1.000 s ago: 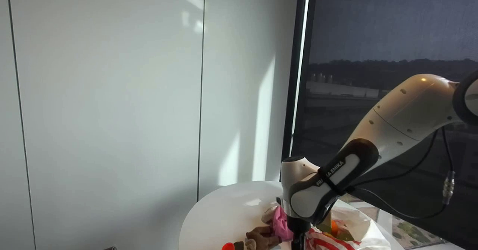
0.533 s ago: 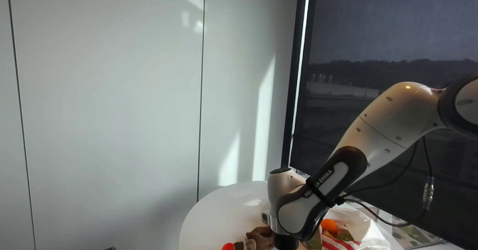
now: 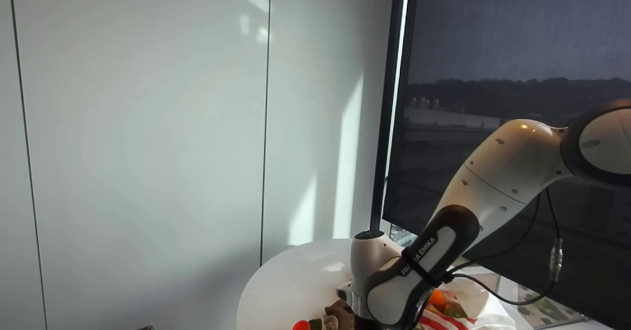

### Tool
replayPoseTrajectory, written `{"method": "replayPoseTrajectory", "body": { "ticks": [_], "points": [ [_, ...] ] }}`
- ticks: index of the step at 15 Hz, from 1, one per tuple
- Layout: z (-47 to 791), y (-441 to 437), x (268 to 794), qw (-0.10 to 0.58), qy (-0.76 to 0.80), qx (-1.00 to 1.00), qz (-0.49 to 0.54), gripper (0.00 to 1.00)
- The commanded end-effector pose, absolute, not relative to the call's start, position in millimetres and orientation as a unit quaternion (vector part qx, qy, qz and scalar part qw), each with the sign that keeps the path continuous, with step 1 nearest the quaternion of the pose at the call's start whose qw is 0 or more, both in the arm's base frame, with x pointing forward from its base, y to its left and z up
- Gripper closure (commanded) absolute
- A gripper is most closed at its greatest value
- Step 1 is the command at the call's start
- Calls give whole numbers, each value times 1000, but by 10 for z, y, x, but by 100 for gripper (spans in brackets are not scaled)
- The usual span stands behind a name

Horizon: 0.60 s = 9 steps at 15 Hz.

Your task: Put the items, which are on the table, inside the plastic

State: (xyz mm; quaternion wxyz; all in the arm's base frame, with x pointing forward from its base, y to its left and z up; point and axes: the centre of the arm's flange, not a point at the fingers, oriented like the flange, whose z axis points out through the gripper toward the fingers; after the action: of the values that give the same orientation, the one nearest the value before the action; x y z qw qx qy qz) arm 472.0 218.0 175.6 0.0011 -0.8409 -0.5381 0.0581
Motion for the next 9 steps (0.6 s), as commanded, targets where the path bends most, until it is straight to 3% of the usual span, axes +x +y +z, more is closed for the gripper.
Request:
{"method": "replayPoseTrajectory", "body": {
  "ticks": [1,2,3,5,9],
  "points": [
    [1701,2136,4768,-9,-574,-818,29,0],
    [1706,2109,4792,-11,-579,-815,24,25],
    [1713,2082,4807,-9,-586,-810,26,26],
    [1756,2035,4838,-6,-591,-806,24,41],
    [1926,1832,4953,-12,-576,-817,25,43]
  ]
}}
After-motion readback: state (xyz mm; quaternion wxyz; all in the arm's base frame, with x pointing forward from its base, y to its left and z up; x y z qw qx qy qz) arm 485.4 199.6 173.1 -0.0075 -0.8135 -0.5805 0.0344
